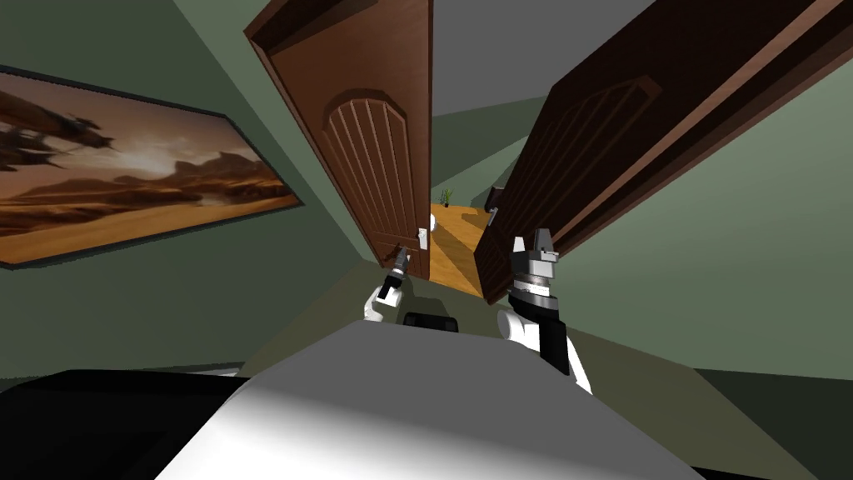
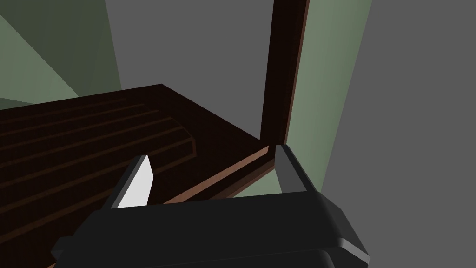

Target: Push the door open

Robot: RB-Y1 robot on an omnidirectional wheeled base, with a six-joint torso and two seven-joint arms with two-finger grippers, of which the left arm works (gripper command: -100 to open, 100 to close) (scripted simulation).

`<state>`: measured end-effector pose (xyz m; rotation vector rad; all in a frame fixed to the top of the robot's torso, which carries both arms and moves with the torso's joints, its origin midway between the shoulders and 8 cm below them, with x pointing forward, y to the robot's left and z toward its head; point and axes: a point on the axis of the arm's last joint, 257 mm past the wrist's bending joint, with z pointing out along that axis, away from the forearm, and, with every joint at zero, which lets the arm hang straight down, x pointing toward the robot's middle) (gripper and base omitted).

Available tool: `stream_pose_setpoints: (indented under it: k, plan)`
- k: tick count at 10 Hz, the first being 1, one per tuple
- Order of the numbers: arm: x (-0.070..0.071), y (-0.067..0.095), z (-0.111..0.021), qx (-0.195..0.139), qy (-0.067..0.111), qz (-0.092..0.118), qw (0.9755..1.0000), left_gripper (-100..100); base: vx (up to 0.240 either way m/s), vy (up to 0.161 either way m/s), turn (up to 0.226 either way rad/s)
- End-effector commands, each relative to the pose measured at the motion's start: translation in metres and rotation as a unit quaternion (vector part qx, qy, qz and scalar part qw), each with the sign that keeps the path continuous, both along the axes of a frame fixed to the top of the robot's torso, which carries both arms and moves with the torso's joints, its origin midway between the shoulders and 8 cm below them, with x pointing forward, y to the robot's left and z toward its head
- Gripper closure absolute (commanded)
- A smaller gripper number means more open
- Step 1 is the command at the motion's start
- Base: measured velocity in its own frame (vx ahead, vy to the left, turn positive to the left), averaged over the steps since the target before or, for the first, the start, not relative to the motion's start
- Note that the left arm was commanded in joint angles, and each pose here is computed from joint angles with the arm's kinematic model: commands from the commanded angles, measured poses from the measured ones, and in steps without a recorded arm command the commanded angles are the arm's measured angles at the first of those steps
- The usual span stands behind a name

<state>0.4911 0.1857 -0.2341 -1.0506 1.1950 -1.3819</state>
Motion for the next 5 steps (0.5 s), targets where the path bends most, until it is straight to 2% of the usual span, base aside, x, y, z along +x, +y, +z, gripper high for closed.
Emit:
stream_pose_setpoints:
  k: [1, 5]
  plan:
    - [0.002, -0.005, -0.013, 0.002, 0.013, -0.005, 0.9999, -100, 0.103, 0.046, -0.057]
    - [0.007, -0.013, -0.037, 0.008, 0.04, -0.015, 0.999, -100, 0.084, 0.039, -0.054]
